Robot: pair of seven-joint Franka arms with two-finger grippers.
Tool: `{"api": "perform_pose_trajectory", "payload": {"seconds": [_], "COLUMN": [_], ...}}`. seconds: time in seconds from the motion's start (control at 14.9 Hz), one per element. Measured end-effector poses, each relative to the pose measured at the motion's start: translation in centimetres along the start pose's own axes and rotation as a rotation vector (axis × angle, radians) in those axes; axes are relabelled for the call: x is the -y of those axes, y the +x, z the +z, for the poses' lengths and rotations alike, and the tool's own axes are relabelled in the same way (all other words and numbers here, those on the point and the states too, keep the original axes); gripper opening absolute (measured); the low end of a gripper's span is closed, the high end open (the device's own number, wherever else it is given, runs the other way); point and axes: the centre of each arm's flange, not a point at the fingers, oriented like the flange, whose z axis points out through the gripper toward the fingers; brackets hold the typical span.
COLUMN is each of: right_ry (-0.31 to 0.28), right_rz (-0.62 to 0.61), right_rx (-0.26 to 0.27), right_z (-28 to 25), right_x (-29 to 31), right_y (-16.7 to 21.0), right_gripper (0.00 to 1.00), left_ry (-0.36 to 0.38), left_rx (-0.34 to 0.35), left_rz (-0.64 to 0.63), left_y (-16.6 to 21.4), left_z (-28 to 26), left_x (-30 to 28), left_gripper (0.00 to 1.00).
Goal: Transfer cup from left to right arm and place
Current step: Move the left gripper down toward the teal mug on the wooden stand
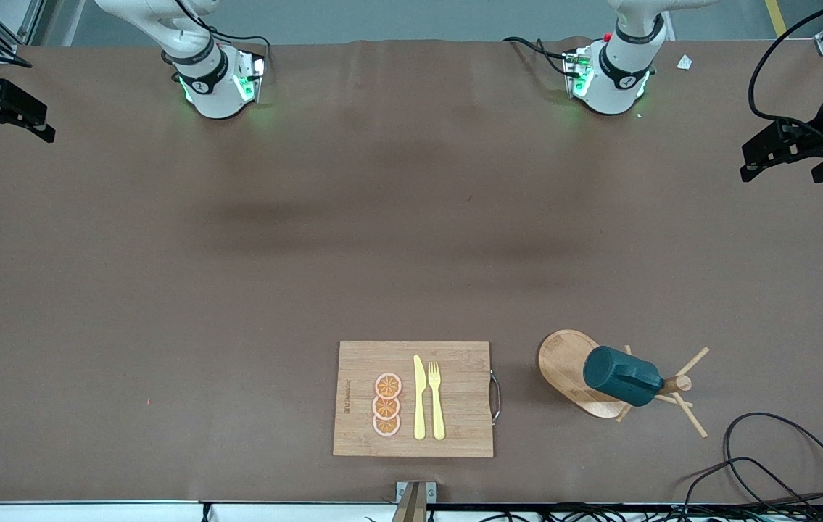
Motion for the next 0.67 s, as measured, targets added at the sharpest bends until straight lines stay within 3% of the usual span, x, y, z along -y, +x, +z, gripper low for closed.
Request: {"api": "perform_pose_trajectory", "payload": {"seconds": [0.67], "right_ry": [0.0], "right_rz": [-0.001], "right_rx": [0.005], "right_z": [0.1], "right_x": [0.0], "right_y": [0.0], "right_gripper": [1.0], "left_ry": [-0.01], "left_rx": [0.042], "left_rz": [0.013], "left_y": [2.2], "left_z": [2.8], "left_x": [-0.6], "left_gripper": [1.0]}}
